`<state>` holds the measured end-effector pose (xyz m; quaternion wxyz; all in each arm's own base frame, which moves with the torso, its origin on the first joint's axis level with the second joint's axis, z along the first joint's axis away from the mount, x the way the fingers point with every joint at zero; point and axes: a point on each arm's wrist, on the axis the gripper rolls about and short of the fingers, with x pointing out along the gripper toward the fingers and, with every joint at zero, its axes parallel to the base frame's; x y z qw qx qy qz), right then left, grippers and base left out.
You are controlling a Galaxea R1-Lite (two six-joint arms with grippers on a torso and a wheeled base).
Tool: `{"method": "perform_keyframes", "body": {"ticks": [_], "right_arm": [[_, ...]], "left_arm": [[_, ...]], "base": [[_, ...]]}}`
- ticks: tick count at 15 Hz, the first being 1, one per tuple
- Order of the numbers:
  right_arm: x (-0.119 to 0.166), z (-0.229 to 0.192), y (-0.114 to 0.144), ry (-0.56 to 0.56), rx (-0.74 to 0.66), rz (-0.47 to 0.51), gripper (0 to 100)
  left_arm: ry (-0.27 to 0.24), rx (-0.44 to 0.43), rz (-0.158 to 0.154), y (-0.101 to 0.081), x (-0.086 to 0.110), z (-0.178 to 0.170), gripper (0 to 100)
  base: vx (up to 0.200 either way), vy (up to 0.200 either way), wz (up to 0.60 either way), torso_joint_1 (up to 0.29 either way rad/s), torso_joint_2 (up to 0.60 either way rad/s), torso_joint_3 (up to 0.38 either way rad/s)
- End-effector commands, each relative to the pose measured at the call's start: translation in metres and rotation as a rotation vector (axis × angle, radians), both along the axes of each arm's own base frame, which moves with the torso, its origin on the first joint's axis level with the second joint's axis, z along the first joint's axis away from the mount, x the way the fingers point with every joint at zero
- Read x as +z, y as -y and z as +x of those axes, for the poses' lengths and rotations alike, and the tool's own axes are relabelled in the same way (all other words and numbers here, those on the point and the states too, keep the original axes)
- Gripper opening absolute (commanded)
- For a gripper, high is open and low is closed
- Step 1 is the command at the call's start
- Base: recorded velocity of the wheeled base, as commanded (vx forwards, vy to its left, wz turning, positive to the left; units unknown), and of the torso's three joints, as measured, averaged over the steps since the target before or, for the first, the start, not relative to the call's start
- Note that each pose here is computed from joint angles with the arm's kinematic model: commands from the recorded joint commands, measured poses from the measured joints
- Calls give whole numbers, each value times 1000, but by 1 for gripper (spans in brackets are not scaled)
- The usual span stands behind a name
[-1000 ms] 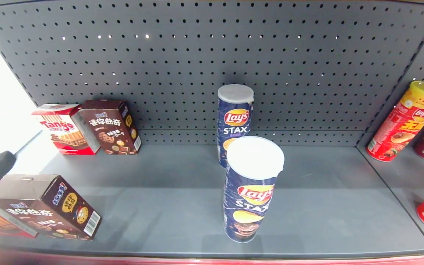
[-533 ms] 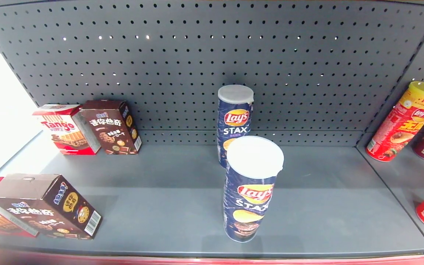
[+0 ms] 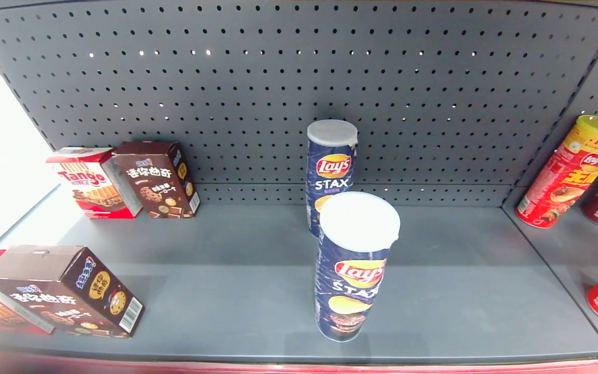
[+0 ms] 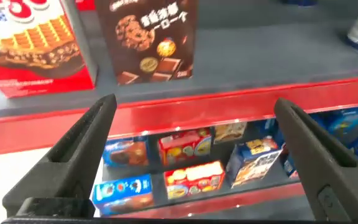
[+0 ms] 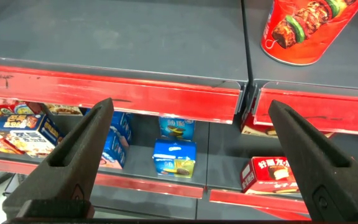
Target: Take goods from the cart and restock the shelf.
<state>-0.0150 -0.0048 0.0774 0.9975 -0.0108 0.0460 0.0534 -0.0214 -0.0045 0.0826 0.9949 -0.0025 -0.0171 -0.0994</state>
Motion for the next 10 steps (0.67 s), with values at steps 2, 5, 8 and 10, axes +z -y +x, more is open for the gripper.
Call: {"method": "perform_keyframes", "body": {"ticks": [2, 5, 8, 10], "right_arm": [[0, 0, 0, 0, 1, 0, 100], [0, 0, 0, 0, 1, 0, 100], [0, 0, 0, 0, 1, 0, 100], [0, 0, 0, 0, 1, 0, 100]], "left_arm": [[25, -46, 3, 1, -1, -2, 100], [21, 181, 0, -4, -1, -2, 100], [-29, 201, 24, -5, -7, -1, 100], [-26, 114, 63, -3, -7, -1, 100]], "base": [[0, 0, 0, 0, 0, 0], [0, 0, 0, 0, 0, 0], [0, 0, 0, 0, 0, 0], [0, 0, 0, 0, 0, 0]]}}
